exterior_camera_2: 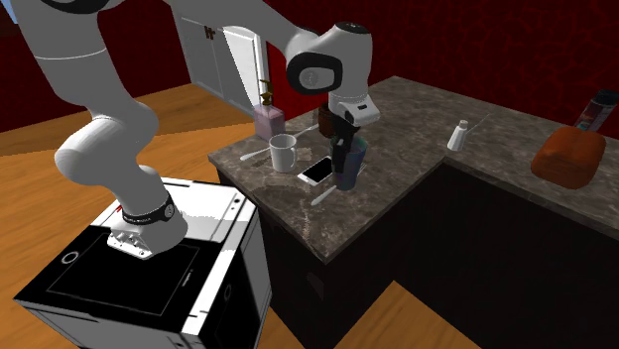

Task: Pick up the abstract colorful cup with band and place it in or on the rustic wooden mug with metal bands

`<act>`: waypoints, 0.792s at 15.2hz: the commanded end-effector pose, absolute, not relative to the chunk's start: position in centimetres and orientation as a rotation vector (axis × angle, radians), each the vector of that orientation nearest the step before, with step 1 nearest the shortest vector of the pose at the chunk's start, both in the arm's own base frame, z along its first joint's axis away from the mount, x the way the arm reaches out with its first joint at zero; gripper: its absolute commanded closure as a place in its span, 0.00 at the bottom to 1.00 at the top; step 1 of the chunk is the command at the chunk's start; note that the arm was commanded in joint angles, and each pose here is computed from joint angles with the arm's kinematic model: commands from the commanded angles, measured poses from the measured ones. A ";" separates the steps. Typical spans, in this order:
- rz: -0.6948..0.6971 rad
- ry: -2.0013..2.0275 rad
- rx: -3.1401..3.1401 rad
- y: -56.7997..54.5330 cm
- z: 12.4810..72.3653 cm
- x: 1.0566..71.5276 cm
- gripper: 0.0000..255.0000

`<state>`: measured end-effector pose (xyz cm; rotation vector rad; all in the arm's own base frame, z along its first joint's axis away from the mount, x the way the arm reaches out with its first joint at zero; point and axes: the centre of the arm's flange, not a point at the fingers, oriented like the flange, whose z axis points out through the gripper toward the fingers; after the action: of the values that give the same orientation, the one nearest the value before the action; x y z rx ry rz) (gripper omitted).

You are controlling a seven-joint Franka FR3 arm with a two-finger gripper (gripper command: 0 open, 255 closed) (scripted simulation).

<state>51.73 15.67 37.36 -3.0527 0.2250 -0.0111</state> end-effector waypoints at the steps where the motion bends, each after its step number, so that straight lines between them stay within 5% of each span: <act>1: -0.012 0.225 -3.053 15.7 37.3 51.8 0.00; 5: -0.012 0.225 -3.053 15.7 37.3 51.7 0.00; 6: -0.012 0.225 -3.053 15.7 37.3 51.7 1.00; 12: -0.012 0.225 -3.053 15.7 37.3 51.7 1.00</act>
<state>51.76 15.64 37.34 -3.0524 0.2254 -0.0127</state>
